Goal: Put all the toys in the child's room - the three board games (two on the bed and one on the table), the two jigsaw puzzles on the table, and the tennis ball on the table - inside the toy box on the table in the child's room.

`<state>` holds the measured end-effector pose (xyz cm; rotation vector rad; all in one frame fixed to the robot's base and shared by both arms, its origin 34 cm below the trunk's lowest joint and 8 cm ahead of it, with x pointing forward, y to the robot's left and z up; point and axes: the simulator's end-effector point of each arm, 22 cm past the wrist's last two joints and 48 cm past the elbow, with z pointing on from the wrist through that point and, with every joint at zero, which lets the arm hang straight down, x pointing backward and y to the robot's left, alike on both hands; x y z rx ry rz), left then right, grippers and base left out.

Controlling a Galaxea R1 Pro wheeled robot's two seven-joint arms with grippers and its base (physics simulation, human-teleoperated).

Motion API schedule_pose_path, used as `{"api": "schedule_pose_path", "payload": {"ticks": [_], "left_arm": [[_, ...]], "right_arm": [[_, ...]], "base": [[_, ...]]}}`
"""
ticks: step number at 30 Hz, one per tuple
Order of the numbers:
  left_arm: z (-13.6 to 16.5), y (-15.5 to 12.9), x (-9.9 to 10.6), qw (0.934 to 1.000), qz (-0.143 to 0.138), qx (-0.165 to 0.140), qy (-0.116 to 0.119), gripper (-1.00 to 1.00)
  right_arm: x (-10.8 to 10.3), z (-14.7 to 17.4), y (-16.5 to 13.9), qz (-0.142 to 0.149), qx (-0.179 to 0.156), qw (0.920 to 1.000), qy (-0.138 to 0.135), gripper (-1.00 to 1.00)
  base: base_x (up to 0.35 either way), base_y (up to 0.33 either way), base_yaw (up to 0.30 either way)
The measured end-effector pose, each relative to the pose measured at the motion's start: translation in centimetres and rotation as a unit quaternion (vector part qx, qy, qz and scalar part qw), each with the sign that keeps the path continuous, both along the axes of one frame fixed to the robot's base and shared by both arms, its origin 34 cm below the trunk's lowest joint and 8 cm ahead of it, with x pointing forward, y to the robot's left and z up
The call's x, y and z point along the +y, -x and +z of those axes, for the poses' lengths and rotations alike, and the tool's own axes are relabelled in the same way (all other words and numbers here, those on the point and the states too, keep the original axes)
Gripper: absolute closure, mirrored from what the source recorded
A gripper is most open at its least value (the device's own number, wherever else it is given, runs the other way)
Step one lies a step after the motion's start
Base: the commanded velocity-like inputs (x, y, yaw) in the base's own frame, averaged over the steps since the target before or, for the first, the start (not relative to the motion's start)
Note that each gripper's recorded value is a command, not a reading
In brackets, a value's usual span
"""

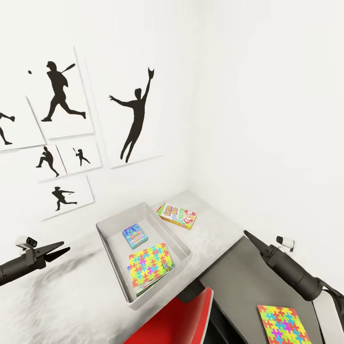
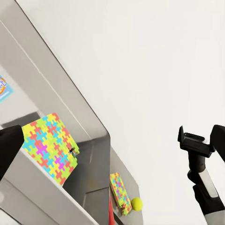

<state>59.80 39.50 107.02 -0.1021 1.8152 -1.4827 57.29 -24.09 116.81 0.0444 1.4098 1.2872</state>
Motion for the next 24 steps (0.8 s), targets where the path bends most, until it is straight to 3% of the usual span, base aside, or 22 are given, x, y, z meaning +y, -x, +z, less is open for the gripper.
{"api": "schedule_pose_path", "payload": {"ticks": [24], "left_arm": [[0.05,0.02,0.10,1.0000,0.000,0.000,-0.001,-1.00]], "right_arm": [[0.13,-0.08,-0.02,0.000,0.001,1.0000,0.003,-1.00]], "base": [[0.000,0.000,-0.008]]}}
